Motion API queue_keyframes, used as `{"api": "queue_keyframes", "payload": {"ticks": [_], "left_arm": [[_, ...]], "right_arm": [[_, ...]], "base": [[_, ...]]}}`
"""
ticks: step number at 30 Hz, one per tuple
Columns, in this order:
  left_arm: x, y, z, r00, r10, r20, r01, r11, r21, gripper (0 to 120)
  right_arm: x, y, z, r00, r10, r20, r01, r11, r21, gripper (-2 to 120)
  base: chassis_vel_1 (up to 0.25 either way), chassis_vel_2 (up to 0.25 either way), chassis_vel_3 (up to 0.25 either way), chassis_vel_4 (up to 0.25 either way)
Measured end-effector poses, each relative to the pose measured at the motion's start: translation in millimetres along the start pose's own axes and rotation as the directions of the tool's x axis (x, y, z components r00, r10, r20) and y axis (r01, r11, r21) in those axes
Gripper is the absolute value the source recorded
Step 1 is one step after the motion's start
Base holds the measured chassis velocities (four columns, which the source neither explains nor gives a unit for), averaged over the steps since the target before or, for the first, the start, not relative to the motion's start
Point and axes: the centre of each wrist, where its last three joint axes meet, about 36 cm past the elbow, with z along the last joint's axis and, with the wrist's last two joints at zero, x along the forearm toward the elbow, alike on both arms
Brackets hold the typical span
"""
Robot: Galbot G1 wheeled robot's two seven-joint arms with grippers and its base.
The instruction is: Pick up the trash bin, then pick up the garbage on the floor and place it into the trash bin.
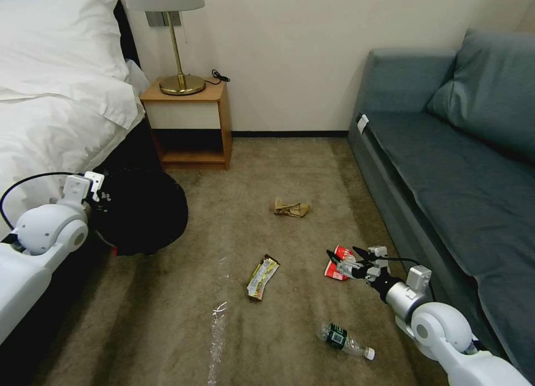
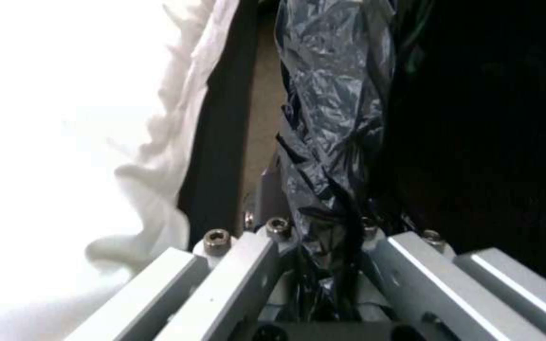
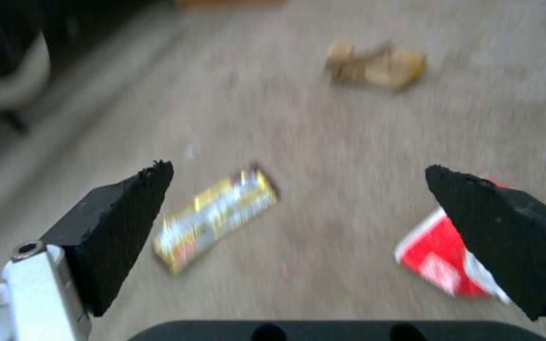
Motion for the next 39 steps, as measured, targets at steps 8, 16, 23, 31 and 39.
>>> {"api": "queue_keyframes", "payload": {"ticks": [8, 16, 23, 31, 39], "left_arm": [[8.9, 8.9, 17.8, 1.0, 0.017, -0.001, -0.017, 0.999, -0.041, 1], [17.4, -4.4, 33.4, 0.999, 0.044, 0.001, -0.044, 0.997, -0.059, 1], [22.6, -18.4, 42.5, 0.998, 0.06, -0.001, -0.06, 0.996, -0.06, 1], [26.4, -16.7, 43.4, 0.999, 0.053, -0.001, -0.053, 0.996, -0.069, 1], [26.3, -19.3, 37.3, 0.998, 0.063, 0.007, -0.063, 0.995, -0.074, 1]], "right_arm": [[-1.3, -2.8, -3.8, 0.969, -0.065, -0.239, 0.085, 0.994, 0.074, 100], [-16.5, 15.8, 29.9, 0.926, -0.128, -0.356, 0.157, 0.986, 0.054, 100], [-18.8, 18.4, 60.5, 0.899, -0.135, -0.415, 0.174, 0.983, 0.057, 100], [-8.4, 9.8, 73.5, 0.886, -0.121, -0.448, 0.173, 0.982, 0.077, 100], [-17.6, -5.3, 101.8, 0.877, -0.087, -0.472, 0.16, 0.98, 0.118, 100]], "base": [[0.0, 0.0, 0.0, 0.0], [0.0, 0.0, 0.0, 0.0], [0.0, 0.0, 0.0, 0.0], [0.0, 0.0, 0.0, 0.0], [0.0, 0.0, 0.0, 0.0]]}}
